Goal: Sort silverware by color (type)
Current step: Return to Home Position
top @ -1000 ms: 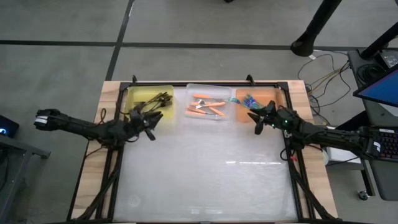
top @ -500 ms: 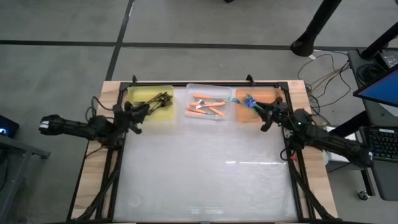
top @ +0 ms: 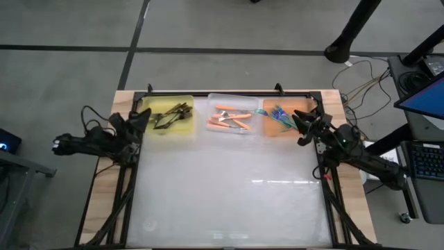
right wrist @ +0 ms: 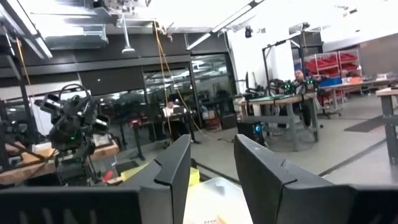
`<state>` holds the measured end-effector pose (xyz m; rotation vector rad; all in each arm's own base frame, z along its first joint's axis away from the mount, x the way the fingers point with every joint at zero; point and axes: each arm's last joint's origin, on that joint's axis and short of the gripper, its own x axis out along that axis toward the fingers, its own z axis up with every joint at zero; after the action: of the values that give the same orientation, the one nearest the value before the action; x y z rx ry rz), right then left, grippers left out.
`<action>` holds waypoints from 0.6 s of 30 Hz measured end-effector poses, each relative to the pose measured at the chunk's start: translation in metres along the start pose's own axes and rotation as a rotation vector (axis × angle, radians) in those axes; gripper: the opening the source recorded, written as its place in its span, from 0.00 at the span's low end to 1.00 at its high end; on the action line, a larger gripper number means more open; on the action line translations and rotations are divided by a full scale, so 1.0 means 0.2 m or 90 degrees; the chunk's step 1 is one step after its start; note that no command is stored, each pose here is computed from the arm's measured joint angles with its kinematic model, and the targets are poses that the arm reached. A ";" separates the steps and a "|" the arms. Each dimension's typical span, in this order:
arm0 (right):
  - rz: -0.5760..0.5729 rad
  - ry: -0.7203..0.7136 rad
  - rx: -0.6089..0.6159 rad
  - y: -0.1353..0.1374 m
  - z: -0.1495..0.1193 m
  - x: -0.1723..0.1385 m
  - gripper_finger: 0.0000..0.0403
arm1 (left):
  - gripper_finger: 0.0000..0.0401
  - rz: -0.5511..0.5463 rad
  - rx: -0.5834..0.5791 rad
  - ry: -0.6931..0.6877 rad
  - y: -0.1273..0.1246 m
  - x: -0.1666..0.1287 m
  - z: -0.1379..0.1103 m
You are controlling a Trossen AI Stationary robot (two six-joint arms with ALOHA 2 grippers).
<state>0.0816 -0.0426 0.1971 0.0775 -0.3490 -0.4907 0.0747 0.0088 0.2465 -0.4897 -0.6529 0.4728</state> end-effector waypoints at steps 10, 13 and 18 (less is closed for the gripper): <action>0.000 0.009 0.000 0.00 -0.01 0.00 0.29 | 0.15 -0.011 -0.040 -0.046 0.01 -0.03 0.06; 0.001 0.009 0.000 0.00 -0.01 0.00 0.29 | 0.15 -0.010 -0.035 -0.040 0.01 -0.03 0.06; 0.000 0.009 -0.001 0.00 -0.01 0.00 0.29 | 0.15 -0.008 -0.028 -0.032 0.02 -0.03 0.04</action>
<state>0.0820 -0.0427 0.1957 0.0802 -0.3345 -0.4895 0.0640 0.0101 0.2466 -0.5164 -0.7157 0.4603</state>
